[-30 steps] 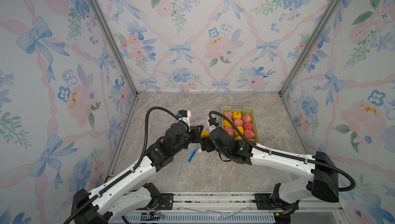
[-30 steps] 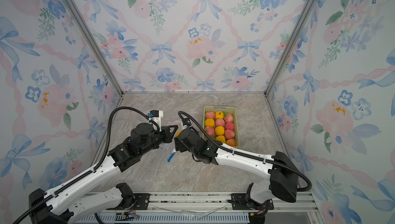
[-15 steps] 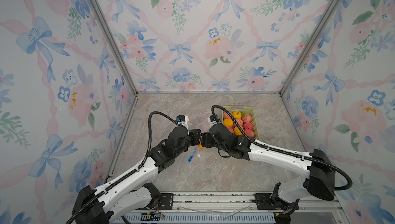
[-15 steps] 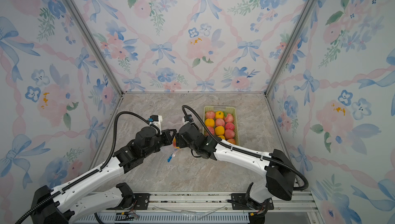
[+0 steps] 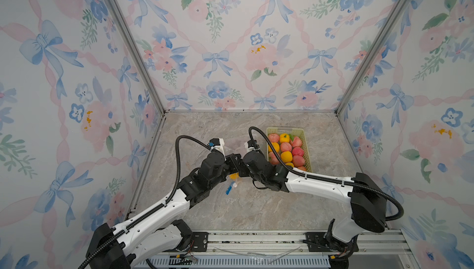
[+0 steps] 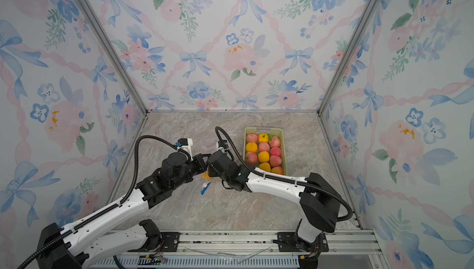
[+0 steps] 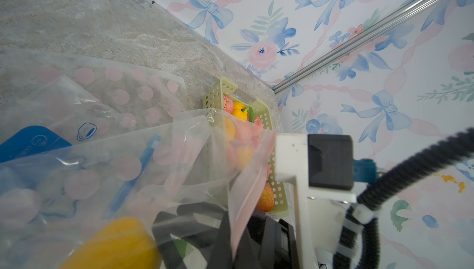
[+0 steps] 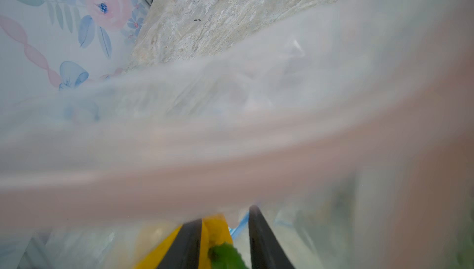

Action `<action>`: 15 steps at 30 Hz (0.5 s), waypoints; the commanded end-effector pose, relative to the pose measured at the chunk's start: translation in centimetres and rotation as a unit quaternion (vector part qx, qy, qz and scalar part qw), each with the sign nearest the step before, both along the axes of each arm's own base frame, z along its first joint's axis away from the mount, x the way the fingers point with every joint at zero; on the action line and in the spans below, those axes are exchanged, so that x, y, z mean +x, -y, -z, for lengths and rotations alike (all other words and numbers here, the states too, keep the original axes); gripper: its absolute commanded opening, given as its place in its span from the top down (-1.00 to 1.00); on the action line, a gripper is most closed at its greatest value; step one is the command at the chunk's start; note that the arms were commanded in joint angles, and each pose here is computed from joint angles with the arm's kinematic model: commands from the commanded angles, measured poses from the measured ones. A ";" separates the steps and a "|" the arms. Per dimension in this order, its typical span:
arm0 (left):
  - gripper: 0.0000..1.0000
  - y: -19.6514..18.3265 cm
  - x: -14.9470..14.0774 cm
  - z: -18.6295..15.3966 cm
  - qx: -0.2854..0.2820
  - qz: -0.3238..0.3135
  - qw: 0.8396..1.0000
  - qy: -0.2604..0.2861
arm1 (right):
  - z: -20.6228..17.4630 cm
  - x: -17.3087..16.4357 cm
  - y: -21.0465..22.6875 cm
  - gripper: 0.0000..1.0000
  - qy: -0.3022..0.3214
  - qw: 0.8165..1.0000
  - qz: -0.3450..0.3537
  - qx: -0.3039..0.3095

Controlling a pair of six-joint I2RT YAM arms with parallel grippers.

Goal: Place the peach in a zip-top bag and seal the zipper
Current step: Place the peach in the zipper food storage bag.

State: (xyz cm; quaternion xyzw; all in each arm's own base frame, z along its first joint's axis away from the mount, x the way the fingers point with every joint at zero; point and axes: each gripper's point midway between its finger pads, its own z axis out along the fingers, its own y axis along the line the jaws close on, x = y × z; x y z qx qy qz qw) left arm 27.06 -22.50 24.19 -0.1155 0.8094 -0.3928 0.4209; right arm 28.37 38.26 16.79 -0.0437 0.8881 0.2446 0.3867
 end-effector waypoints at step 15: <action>1.00 -4.0 -0.5 -2.4 0.033 -0.075 0.994 0.073 | -2.2 2.8 3.9 -0.11 0.064 0.971 0.123 -0.196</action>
